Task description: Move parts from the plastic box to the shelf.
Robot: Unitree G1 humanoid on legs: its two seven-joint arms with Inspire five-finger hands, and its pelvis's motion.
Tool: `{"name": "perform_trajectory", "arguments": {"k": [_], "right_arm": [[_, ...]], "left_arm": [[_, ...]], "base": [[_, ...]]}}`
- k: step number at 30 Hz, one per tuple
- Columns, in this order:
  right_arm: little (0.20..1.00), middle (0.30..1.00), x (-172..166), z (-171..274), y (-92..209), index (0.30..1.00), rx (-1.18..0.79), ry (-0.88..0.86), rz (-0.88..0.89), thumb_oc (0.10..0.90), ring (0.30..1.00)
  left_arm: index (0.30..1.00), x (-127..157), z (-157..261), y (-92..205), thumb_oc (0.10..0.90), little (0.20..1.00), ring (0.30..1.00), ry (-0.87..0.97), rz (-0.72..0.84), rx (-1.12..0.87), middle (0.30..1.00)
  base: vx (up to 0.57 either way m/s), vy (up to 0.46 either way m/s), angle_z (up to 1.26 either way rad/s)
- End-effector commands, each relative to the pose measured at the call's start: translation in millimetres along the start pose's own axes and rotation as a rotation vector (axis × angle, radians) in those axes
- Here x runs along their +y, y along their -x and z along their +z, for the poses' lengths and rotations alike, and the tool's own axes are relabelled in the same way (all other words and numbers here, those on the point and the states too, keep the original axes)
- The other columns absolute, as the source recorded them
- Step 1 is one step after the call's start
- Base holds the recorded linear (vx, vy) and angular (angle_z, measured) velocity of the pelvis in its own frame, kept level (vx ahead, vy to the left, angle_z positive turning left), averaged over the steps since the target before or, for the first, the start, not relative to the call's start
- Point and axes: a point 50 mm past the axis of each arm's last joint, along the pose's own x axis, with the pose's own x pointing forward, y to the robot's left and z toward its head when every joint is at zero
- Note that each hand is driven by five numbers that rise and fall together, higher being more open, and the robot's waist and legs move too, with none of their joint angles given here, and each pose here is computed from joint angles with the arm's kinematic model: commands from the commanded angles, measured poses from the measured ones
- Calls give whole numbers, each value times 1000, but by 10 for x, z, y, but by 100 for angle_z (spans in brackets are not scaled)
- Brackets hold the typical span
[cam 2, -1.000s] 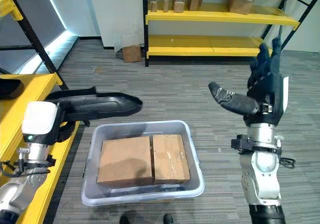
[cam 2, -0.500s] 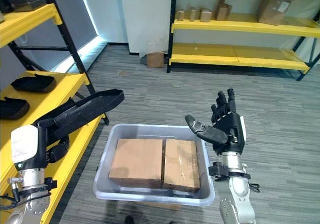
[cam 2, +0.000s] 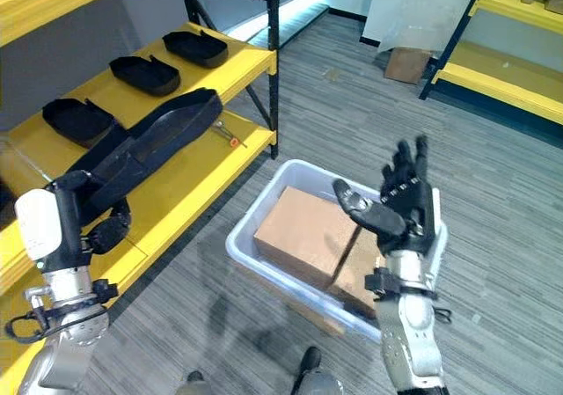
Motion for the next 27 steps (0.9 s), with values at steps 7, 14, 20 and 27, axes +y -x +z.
{"name": "perform_trajectory", "arguments": {"k": [7, 14, 20, 27], "right_arm": [[1000, 1000, 277, 199, -97, 1000, -147, -21, 145, 900, 1000], [1000, 1000, 385, 141, -108, 1000, -156, -52, 126, 900, 1000], [1000, 1000, 257, 228, -33, 1000, -177, -19, 98, 900, 1000], [1000, 1000, 97, 223, 21, 1000, -156, 11, 68, 900, 1000]], "left_arm": [[300, 524, 115, -233, 400, 300, 300, -62, 311, -146, 300], [300, 566, 135, -302, 400, 300, 300, -75, 378, -166, 300], [300, 434, 232, -434, 400, 300, 300, -21, 356, -211, 300], [300, 227, 308, -388, 400, 300, 300, 45, 230, -203, 300]], "base": [[35, 243, 33], [44, 259, 19], [95, 208, 74], [61, 47, 58]]}}
